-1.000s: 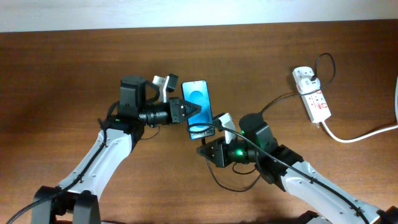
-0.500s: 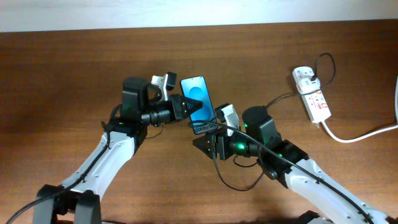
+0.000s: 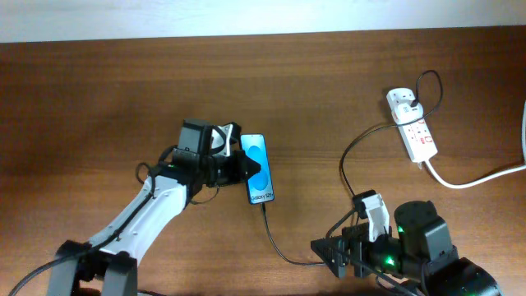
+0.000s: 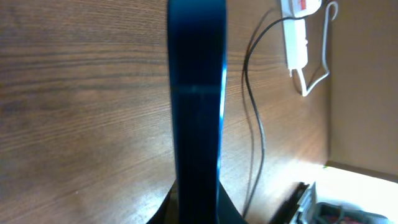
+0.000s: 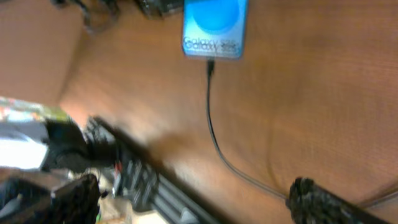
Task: Plug charger to phone and switch on socket
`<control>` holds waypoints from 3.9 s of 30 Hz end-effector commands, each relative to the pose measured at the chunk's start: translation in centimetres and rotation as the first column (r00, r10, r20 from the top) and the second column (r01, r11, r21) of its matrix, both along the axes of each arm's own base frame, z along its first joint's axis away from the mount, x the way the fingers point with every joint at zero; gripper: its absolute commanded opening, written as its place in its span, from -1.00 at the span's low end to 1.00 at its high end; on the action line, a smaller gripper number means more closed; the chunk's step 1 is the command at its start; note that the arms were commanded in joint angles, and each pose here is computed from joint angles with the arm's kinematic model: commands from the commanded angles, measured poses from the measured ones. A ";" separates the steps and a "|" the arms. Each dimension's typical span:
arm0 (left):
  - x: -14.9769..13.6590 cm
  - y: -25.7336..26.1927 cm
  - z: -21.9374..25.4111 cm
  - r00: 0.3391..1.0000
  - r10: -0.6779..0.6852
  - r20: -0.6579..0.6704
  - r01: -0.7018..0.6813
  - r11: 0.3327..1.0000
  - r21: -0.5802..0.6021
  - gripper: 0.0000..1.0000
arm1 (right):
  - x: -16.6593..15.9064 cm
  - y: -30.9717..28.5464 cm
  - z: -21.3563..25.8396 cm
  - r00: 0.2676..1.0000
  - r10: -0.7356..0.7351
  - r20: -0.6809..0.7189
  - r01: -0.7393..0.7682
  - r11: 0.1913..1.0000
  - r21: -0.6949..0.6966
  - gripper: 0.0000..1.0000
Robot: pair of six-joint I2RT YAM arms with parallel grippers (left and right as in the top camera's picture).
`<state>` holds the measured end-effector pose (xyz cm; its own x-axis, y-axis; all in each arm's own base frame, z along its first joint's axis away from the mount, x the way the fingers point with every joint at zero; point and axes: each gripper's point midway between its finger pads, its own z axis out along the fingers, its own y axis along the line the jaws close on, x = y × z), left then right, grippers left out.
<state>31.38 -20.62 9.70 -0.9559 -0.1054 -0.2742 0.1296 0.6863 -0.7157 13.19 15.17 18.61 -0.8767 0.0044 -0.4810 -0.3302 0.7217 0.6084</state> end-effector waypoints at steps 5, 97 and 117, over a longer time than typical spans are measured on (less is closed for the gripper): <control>-0.3 0.9 -8.3 0.994 -0.040 -0.099 0.057 0.983 0.175 -0.95 | -0.8 -2.6 -2.6 0.994 -0.082 -0.067 0.071 0.986 -0.149 0.97; -18.1 17.2 12.9 0.921 0.220 0.322 -0.360 0.795 0.488 0.98 | 31.3 -29.4 -14.5 0.848 -0.494 0.194 0.522 0.711 -0.470 -0.91; -18.1 17.2 12.9 0.921 0.220 0.322 -0.360 0.795 0.488 0.98 | 32.7 -30.4 -13.5 0.743 -0.644 0.182 0.655 0.645 -0.393 -0.92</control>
<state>13.26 -3.55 22.46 -0.8076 -0.1349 -0.5741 -0.0159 0.9781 -0.2074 45.07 -14.77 3.38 -0.7532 0.3290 -0.5696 0.2771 0.9441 0.1788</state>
